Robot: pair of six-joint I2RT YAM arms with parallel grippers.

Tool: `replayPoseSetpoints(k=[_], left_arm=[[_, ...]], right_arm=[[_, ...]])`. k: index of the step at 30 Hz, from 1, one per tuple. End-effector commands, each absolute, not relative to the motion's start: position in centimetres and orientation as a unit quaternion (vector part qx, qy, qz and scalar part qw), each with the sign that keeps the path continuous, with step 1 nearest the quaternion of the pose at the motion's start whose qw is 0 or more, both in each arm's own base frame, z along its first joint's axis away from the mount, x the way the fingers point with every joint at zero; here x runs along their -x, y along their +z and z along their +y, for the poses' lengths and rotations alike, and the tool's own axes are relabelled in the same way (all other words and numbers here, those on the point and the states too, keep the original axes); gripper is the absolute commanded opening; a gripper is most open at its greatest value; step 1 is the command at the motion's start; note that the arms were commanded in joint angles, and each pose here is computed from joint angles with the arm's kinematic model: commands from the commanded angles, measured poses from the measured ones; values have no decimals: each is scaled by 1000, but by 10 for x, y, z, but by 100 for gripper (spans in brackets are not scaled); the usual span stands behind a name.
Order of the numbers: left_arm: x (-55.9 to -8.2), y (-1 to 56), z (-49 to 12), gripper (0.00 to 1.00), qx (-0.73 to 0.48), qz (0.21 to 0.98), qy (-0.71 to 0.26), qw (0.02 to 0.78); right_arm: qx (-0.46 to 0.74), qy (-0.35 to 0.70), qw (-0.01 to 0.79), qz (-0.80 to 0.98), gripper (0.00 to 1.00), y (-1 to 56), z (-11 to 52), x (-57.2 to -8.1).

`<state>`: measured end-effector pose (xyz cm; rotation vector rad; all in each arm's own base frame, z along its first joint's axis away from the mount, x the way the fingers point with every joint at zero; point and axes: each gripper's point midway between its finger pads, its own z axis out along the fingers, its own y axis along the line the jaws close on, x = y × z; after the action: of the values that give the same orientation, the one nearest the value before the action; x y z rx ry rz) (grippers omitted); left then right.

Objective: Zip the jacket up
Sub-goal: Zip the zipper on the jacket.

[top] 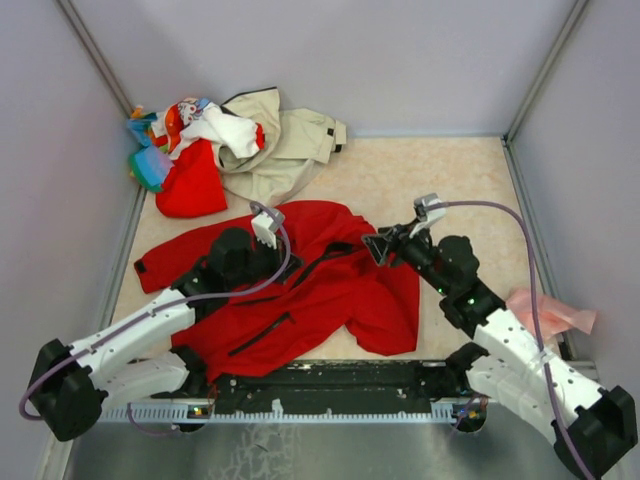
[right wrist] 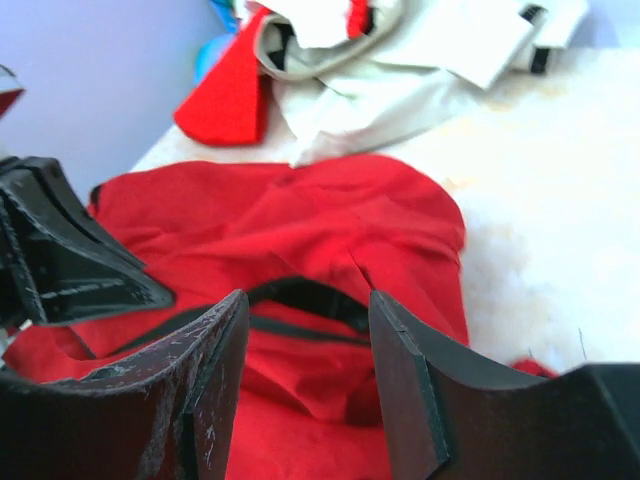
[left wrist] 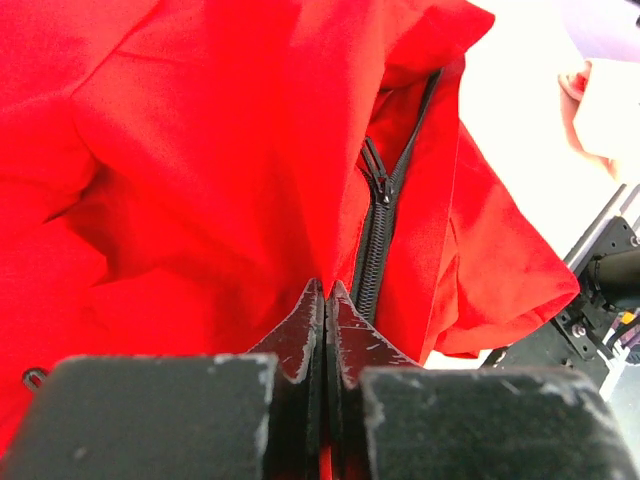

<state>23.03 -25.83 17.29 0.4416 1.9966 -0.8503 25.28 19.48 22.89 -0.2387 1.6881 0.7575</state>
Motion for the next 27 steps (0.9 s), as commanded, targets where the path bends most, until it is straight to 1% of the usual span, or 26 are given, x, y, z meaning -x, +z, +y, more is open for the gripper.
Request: replayPoseSetpoints(k=[1,6,11,14,20,27], left_arm=[[-232,210,-268,0,-212,776,-361,473],[-234,232,-267,0,-210,760,-365,496],[-238,245,-266,0,-199,750,-367,513],[-237,246,-266,0,-202,747,-369,516],[-234,244,-266,0,-212,739,-370,521],[-231,244,-265,0,-216,733,-376,525]], right_arm=[[189,372,593,689,51,274,234,-254],[234,375,569,694,50,271,269,-258],[254,366,560,699,50,251,278,-252],[241,364,559,705,51,238,273,-250],[201,400,547,708,61,234,276,-246],[142,458,531,699,64,240,285,-252]])
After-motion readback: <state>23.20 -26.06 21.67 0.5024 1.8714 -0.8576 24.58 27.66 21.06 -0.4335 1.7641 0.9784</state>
